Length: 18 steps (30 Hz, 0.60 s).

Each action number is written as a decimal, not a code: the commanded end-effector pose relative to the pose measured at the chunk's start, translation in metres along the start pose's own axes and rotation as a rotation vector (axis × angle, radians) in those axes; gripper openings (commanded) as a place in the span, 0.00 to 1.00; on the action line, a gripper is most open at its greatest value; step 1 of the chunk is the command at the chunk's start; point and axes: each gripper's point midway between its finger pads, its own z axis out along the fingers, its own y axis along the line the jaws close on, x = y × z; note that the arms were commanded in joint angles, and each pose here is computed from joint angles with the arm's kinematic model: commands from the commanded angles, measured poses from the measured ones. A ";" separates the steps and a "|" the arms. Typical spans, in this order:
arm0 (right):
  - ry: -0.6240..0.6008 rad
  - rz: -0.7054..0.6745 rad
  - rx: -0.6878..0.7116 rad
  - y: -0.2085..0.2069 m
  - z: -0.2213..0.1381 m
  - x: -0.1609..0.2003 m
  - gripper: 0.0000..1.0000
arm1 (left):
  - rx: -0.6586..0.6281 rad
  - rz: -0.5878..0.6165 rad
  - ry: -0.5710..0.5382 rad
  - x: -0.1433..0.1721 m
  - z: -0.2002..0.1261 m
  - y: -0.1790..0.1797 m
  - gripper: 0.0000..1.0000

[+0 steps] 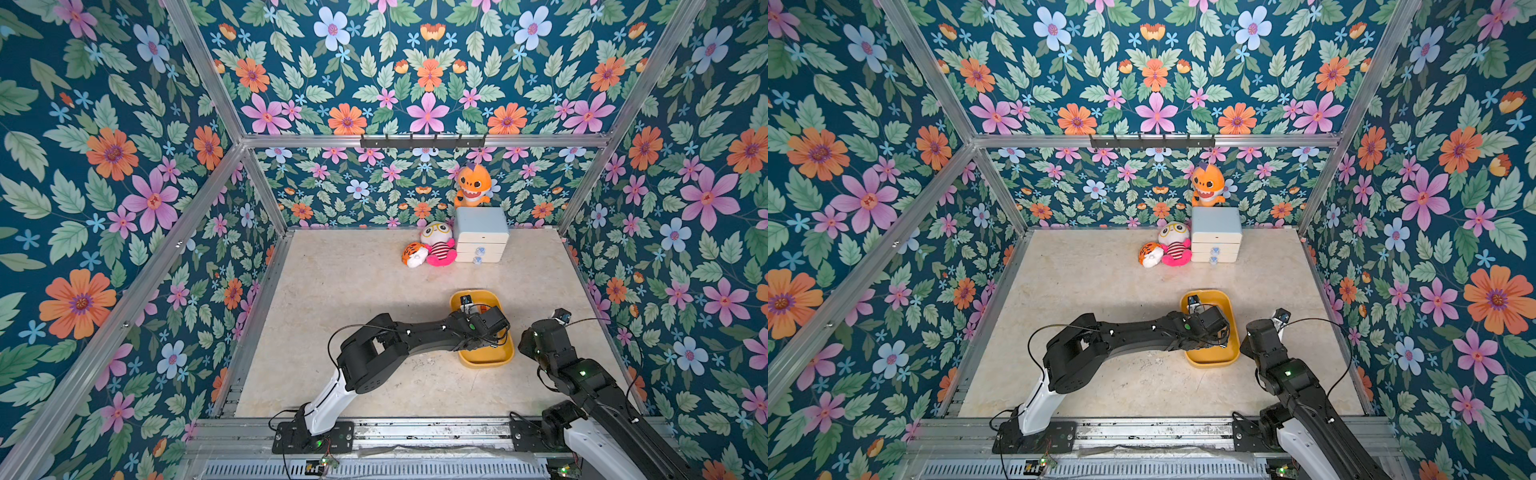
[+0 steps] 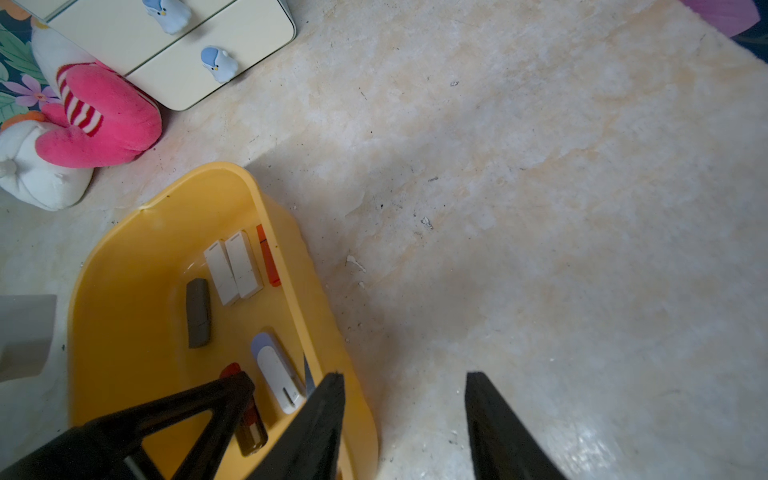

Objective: Put the usb flash drive into the storage box
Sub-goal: Place the USB flash in the storage box.

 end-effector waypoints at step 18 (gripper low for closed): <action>0.008 -0.008 -0.044 0.010 -0.001 -0.002 0.53 | 0.067 0.026 -0.023 -0.017 -0.031 -0.026 0.44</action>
